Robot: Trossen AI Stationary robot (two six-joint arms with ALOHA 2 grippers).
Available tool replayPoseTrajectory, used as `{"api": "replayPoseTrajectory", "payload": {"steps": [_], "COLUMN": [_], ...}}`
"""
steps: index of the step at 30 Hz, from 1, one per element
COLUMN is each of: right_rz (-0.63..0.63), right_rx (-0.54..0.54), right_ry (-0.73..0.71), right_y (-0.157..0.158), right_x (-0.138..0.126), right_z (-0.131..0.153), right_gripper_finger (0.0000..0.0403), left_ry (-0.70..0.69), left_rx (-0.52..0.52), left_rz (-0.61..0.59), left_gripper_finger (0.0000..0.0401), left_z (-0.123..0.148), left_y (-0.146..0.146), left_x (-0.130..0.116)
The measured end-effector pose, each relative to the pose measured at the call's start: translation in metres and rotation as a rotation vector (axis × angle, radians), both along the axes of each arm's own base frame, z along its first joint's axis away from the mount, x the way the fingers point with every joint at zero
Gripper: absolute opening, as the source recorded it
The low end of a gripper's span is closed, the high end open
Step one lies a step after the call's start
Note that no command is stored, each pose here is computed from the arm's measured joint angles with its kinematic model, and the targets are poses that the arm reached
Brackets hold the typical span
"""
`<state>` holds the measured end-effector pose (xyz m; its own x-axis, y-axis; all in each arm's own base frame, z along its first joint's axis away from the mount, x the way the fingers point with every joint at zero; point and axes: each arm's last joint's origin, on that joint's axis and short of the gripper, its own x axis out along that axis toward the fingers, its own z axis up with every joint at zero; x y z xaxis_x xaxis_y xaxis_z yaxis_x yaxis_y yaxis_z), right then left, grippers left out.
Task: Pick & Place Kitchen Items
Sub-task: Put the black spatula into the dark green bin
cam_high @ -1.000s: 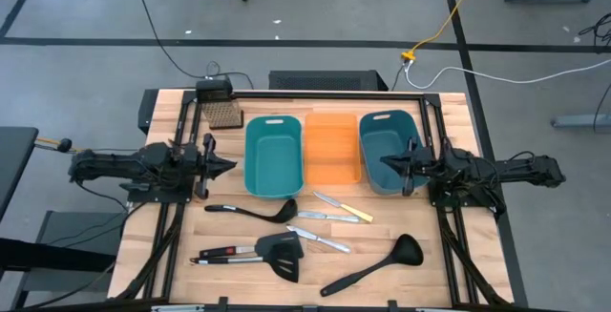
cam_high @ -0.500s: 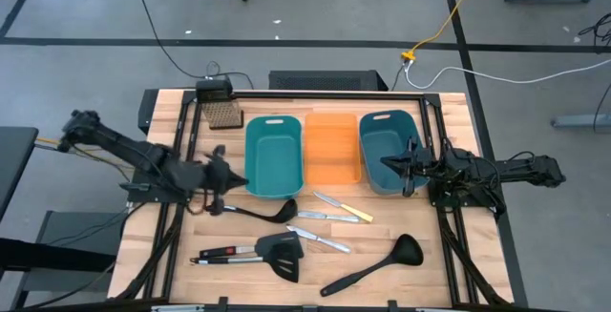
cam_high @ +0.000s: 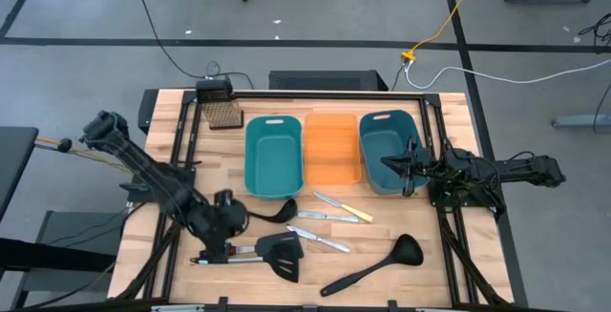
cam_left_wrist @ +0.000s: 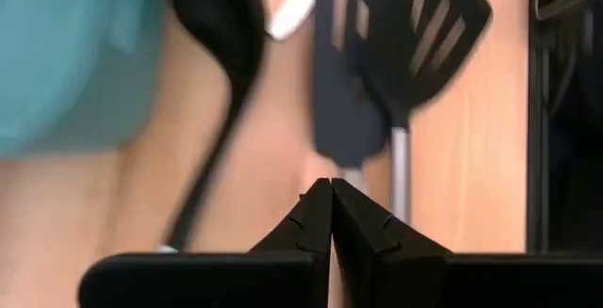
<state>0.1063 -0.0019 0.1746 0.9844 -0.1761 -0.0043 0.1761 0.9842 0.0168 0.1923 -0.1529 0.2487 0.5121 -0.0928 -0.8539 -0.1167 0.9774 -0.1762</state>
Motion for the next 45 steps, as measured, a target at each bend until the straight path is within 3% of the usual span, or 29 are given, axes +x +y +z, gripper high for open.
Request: {"api": "replayPoseTrajectory", "payload": {"steps": [8,14,20,24,27,37,45], "right_rz": [-0.003,-0.003,-0.033,-0.045,-0.044,-0.046,-0.062], "right_rx": [0.000,0.005,0.010,0.028,0.027,0.026,0.025], "right_ry": [-0.001,-0.006,-0.016,-0.019,-0.017,-0.006,-0.005], "right_y": [0.000,0.000,-0.001,-0.001,-0.001,-0.001,-0.002], "right_x": [0.000,0.000,0.000,0.000,0.000,0.000,0.000], "right_z": [0.000,0.000,0.001,0.001,0.001,0.000,0.000], "right_gripper_finger": [0.0027,0.0027,0.0027,0.0027,0.0027,0.0027,0.0027], "left_ry": [0.084,0.049,0.099,0.190,0.237,0.300,0.313], "left_rx": [-0.100,-0.069,-0.027,0.131,0.184,0.189,0.199], "left_rz": [-0.040,-0.183,-0.197,-0.192,-0.188,-0.197,-0.204], "left_gripper_finger": [0.0120,0.0191,0.0193,0.0183,0.0184,0.0214,0.0206], "left_z": [-0.025,-0.040,-0.051,-0.053,-0.053,-0.072,-0.080], "left_y": [-0.026,-0.050,-0.070,-0.078,-0.085,-0.096,-0.100], "left_x": [0.014,0.015,0.024,0.033,0.040,0.048,0.048]}}
